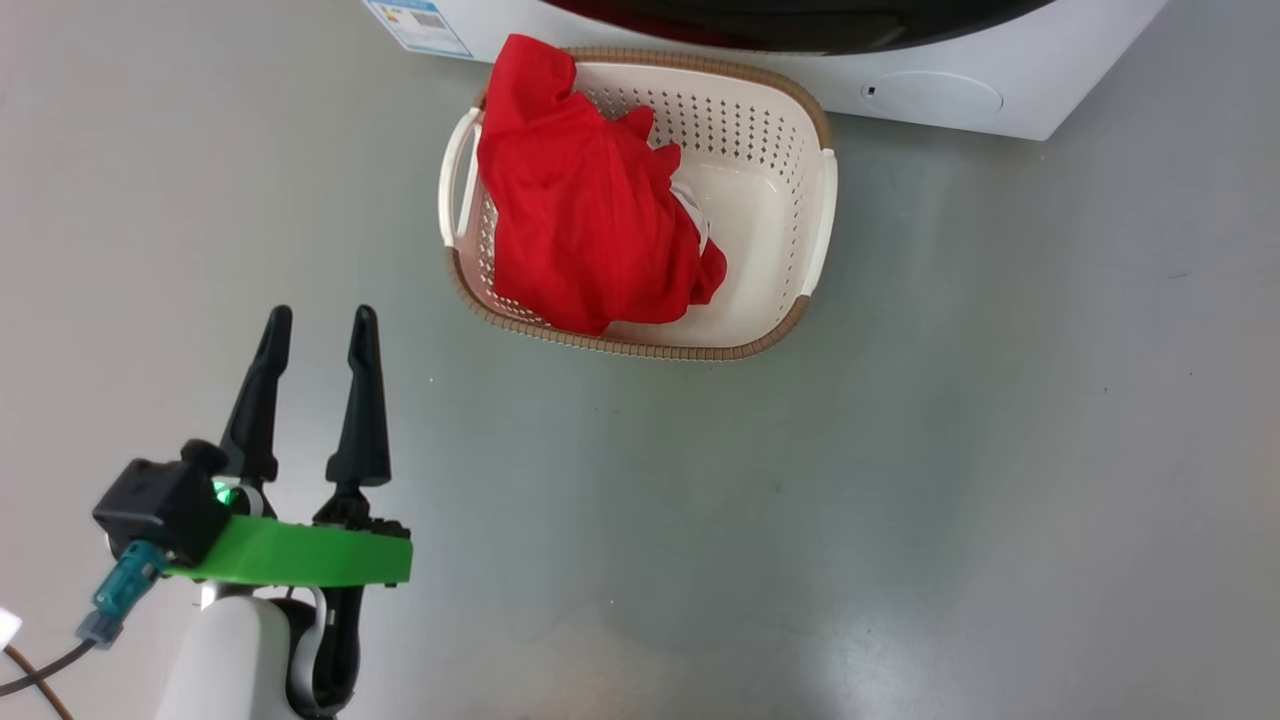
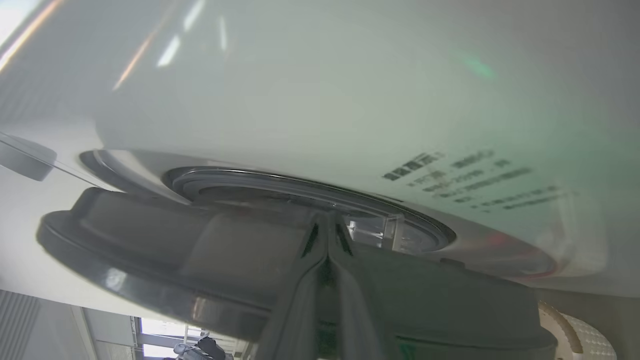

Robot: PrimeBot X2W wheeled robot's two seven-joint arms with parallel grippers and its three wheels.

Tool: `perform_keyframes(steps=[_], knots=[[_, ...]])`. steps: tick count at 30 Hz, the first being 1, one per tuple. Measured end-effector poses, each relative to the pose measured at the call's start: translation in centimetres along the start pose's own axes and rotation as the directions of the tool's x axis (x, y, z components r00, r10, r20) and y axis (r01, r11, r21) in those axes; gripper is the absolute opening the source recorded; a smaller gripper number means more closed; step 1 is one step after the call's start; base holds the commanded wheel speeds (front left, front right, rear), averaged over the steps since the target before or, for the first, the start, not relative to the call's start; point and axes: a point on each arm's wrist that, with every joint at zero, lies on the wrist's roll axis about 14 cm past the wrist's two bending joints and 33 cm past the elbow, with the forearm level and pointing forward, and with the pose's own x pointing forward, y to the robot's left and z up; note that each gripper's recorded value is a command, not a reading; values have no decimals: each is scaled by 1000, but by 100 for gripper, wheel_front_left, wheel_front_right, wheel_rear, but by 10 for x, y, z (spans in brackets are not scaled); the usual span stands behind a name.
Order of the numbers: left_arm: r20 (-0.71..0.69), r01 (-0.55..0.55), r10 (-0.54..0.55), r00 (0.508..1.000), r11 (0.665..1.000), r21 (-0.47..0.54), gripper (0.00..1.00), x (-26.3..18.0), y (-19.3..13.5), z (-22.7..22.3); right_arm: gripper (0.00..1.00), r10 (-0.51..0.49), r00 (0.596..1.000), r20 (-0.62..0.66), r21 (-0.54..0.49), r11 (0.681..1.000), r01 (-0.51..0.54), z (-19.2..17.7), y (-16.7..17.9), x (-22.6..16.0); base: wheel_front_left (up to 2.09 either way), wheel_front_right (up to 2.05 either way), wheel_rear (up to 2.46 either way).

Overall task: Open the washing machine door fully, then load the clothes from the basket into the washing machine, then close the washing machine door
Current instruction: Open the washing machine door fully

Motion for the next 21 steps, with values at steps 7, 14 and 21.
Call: perform_keyframes(steps=[7,14,21], knots=[[6,-1,2,1000,1000,-3,100,-1,-2,3,0,-13,999,-43,-9,1000,13,-7,2,-4,0,0,0],[18,11,-11,1000,1000,-12,100,0,-7,6,0,-17,996,-84,0,1000,17,-17,5,-13,0,0,0],[30,16,-15,999,1000,-14,100,0,-9,10,0,-16,990,-138,23,1000,20,-33,4,-21,0,0,0]])
